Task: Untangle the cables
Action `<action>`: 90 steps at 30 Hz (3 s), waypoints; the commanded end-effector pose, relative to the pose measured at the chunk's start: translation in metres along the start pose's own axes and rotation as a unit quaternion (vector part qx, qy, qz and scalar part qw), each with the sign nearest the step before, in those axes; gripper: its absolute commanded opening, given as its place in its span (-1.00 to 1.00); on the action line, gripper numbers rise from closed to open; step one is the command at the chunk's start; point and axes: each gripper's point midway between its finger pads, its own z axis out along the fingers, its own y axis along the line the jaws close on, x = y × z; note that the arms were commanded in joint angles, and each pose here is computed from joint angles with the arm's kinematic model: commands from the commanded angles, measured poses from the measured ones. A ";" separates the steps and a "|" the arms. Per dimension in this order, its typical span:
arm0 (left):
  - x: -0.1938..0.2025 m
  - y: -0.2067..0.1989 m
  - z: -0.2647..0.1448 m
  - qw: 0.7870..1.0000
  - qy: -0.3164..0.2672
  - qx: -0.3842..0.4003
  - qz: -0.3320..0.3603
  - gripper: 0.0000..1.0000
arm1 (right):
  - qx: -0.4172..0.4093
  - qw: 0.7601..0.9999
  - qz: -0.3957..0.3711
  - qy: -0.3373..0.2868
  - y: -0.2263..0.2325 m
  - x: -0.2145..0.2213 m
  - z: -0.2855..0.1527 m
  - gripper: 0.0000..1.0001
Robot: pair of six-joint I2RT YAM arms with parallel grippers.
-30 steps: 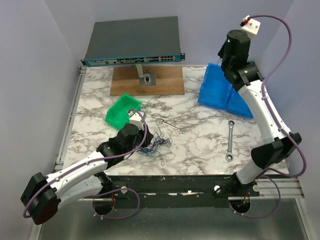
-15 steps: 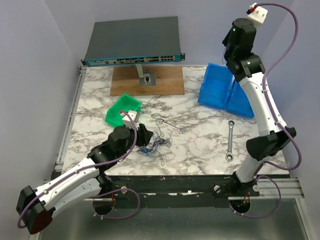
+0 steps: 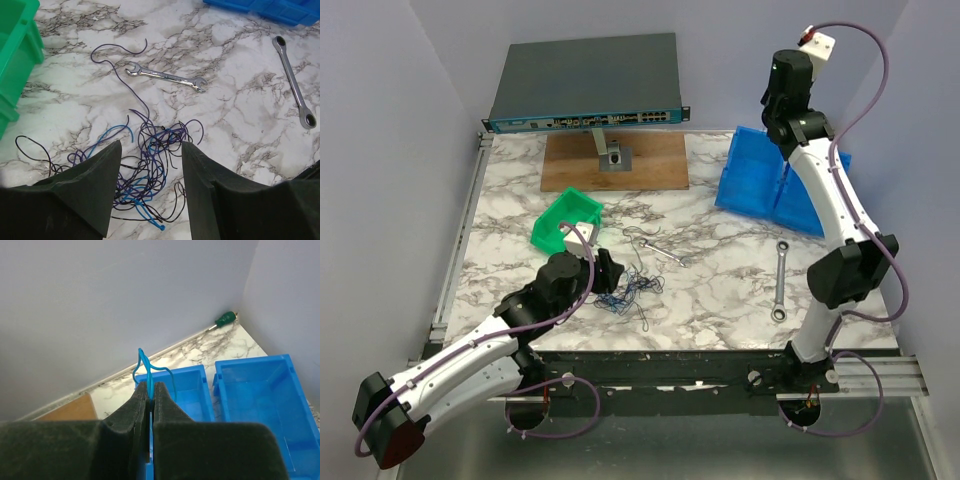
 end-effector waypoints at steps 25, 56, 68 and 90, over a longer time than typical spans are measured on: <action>0.002 0.020 0.000 0.999 0.012 -0.047 0.004 0.41 | 0.055 0.972 -0.006 0.229 -0.036 0.268 0.112 -0.98; 0.062 0.028 -0.002 0.985 0.138 -0.043 -0.091 0.88 | -0.459 0.799 -0.089 0.377 0.096 0.345 -0.254 0.36; 0.074 0.030 0.006 0.984 0.135 -0.039 -0.110 0.65 | -0.534 0.726 -0.083 0.425 0.095 0.394 -0.314 0.32; 0.073 0.013 0.020 0.988 0.123 0.022 -0.094 0.54 | -0.538 0.739 -0.069 0.400 0.100 0.394 -0.320 -0.99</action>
